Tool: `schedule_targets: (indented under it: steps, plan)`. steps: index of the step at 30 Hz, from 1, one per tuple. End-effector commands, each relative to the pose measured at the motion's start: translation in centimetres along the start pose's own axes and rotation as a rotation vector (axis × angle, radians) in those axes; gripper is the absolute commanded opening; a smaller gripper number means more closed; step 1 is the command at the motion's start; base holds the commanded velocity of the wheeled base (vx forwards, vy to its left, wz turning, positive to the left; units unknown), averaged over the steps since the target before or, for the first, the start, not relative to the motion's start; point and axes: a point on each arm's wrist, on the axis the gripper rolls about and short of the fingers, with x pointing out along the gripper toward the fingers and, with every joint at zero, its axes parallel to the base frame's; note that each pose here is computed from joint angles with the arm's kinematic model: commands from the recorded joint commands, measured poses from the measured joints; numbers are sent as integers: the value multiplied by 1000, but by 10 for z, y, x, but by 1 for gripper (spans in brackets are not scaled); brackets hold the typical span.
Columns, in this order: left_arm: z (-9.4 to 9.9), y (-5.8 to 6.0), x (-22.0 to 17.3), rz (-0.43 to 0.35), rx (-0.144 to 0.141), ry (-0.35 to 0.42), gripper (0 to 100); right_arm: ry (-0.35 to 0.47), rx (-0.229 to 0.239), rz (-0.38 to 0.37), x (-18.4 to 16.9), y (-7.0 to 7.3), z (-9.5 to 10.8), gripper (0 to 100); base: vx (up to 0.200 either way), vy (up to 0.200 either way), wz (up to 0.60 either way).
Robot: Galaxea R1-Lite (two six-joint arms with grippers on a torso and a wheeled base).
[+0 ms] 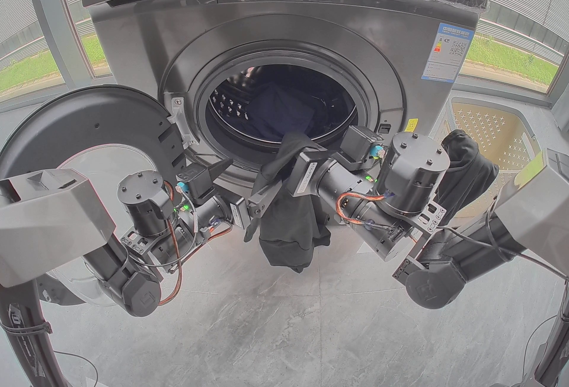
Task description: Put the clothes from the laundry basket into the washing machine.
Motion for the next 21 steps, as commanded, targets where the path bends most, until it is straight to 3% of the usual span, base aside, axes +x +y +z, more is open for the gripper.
schedule_targets:
  steps: [1, 11, 21]
  plan:
    - [1, 0, 1, -1, 0, -5, 100, 4, 1, 4, 0, 2, -2, 0, 0, 0, 0]
    - [1, 9, 0, 24, 2, -5, 100, 8, 1, 7, 0, 4, -3, 0, 0, 0, 0]
    - [-7, -5, 7, -49, -2, 8, 100, 14, -2, 11, -1, 5, -5, 0, 0, 0, 0]
